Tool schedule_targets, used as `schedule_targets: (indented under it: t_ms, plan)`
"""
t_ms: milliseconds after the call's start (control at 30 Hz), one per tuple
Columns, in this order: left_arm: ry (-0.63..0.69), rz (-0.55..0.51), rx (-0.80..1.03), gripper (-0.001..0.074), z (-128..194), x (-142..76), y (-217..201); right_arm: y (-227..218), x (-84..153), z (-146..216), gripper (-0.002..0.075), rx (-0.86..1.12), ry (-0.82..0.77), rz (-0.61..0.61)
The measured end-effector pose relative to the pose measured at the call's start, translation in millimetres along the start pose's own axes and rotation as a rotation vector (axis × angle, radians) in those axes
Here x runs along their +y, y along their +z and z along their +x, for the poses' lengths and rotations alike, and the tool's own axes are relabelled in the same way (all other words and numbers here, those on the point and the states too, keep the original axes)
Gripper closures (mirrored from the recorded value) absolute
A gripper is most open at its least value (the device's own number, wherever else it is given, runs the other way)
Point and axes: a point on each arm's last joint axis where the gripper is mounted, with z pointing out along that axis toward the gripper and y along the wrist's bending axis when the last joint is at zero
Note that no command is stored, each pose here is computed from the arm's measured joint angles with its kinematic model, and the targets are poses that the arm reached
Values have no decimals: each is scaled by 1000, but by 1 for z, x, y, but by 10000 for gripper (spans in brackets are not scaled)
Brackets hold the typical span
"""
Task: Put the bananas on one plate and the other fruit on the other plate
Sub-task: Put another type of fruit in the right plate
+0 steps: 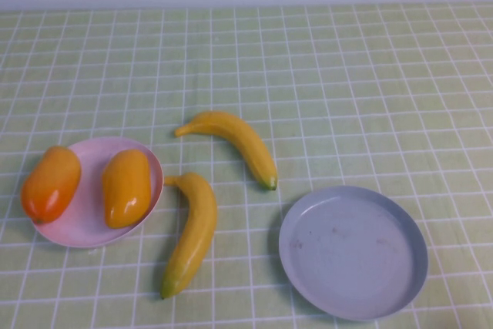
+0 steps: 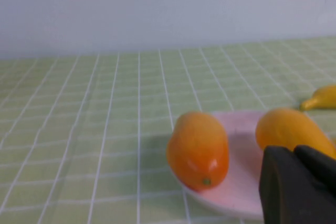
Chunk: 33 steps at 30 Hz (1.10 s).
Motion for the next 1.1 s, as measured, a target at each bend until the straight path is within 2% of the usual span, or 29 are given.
schedule_targets:
  t_ms: [267,1100]
  plan:
    - [-2,-3,256,735,24,0,-3,0,0,0,743,2,0,0]
    - [0,-3,259,735,24,0,-3,0,0,0,743,2,0,0]
